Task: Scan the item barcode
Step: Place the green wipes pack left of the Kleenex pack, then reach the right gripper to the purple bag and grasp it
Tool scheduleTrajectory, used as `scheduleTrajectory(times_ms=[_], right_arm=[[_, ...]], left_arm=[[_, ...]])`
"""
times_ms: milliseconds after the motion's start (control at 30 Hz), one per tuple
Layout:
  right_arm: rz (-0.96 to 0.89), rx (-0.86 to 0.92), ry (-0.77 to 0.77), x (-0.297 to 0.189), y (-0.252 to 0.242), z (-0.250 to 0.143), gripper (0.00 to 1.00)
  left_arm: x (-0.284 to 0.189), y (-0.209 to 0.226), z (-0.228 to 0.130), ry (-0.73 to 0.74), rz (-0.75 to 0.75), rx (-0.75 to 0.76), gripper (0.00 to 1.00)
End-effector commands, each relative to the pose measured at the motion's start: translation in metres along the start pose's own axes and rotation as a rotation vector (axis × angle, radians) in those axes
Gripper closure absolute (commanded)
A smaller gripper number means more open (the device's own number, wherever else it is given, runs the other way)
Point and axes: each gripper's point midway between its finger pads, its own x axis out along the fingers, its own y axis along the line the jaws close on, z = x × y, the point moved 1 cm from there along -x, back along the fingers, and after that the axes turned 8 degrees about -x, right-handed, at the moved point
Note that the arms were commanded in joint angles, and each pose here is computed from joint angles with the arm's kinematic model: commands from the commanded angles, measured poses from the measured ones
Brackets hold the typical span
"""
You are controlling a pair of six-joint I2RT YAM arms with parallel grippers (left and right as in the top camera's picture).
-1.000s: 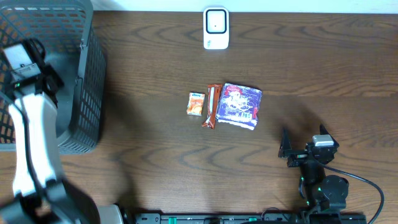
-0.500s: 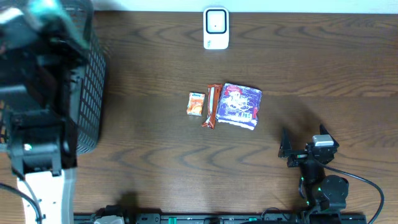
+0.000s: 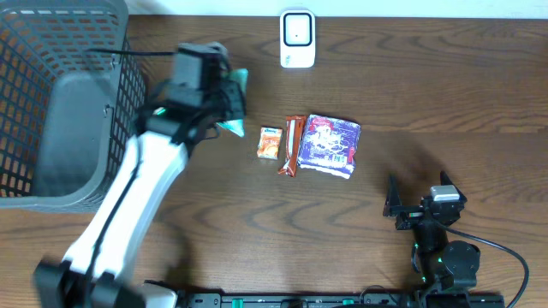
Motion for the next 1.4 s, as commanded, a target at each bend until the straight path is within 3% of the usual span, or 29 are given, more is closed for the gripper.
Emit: scheduleTrajectory(times_ms=[0, 167, 300, 400, 633, 667, 767, 1000, 1367], right_arm=[[-0.001, 0.003, 0.0, 0.0, 0.0, -0.001, 0.01], [-0.001, 0.004, 0.001, 0.0, 0.0, -0.001, 0.01], [-0.001, 0.003, 0.0, 0.0, 0.0, -0.001, 0.01], [-0.001, 0.003, 0.0, 0.0, 0.0, -0.001, 0.01], [-0.001, 0.004, 0.001, 0.0, 0.0, -0.001, 0.01], [-0.001, 0.003, 0.001, 0.0, 0.0, -0.001, 0.01], [-0.001, 0.003, 0.001, 0.0, 0.0, -0.001, 0.01], [-0.001, 0.003, 0.0, 0.0, 0.0, -0.001, 0.01], [0.007, 0.005, -0.002, 0.0, 0.001, -0.001, 0.01]], left_arm=[[0.04, 0.008, -0.02, 0.09, 0.068, 0.006, 0.93], [0.095, 0.032, -0.054, 0.231, 0.156, -0.006, 0.92], [0.109, 0.038, -0.061, 0.258, 0.173, -0.009, 0.62], [0.107, 0.033, -0.054, 0.229, 0.154, -0.006, 0.51], [0.049, 0.007, 0.002, 0.03, 0.088, 0.0, 0.35], [0.027, 0.01, 0.019, -0.05, 0.106, -0.006, 0.2], [-0.02, 0.02, 0.037, -0.151, 0.14, -0.028, 0.01], [-0.079, 0.038, 0.012, -0.109, 0.183, -0.047, 0.02], [-0.087, 0.047, -0.006, -0.047, 0.222, -0.048, 0.02]])
